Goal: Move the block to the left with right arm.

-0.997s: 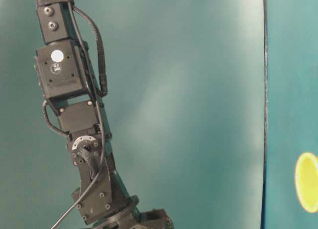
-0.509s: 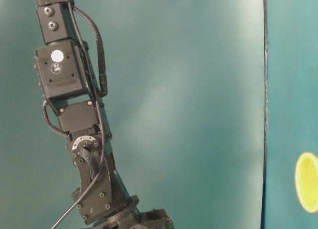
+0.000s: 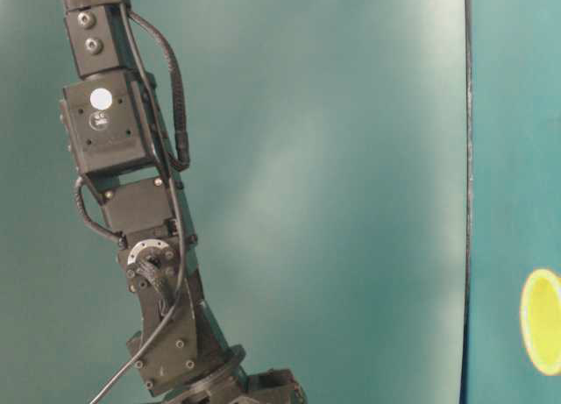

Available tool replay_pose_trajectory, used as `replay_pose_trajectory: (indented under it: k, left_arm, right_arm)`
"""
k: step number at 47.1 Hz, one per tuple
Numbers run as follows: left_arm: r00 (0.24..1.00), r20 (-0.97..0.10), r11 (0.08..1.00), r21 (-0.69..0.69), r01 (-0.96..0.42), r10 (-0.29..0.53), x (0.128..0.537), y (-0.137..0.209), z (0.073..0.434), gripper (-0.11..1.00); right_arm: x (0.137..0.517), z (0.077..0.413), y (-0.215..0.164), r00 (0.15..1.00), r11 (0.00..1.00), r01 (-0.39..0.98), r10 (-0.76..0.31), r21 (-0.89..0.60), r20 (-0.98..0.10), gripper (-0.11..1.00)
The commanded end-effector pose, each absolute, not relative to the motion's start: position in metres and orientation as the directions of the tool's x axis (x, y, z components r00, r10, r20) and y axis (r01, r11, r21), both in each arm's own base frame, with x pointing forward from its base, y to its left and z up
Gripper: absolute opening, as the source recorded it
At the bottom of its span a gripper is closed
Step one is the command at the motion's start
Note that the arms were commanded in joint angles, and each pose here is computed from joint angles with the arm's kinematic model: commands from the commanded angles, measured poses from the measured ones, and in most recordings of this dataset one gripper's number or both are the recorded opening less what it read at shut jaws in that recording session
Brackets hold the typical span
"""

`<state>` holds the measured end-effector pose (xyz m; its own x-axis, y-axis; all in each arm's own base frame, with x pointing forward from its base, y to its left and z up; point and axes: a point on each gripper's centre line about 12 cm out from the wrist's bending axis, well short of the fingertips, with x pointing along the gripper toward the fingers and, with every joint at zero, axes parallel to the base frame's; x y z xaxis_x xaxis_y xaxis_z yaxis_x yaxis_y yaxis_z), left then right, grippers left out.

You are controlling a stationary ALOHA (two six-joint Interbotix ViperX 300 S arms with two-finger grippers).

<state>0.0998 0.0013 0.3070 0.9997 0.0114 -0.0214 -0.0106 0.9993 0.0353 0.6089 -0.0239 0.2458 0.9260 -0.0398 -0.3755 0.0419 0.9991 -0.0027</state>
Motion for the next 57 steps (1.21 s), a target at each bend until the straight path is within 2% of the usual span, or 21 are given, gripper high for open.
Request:
replay_pose_trajectory:
  k: [1,57]
  left_arm:
    - [1.000,0.005,0.999,0.038,-0.012,0.012,0.0980,0.0013,0.3183,0.48]
    - [1.000,0.005,0.999,0.038,-0.012,0.012,0.0980,0.0013,0.3183,0.48]
  right_arm:
    - [0.6092,0.2711,-0.0220,0.946,0.999,0.038,-0.038,-0.005,-0.321,0.39]
    - [0.6092,0.2710,-0.0201,0.946,0.999,0.035,-0.035,-0.005,-0.322,0.39]
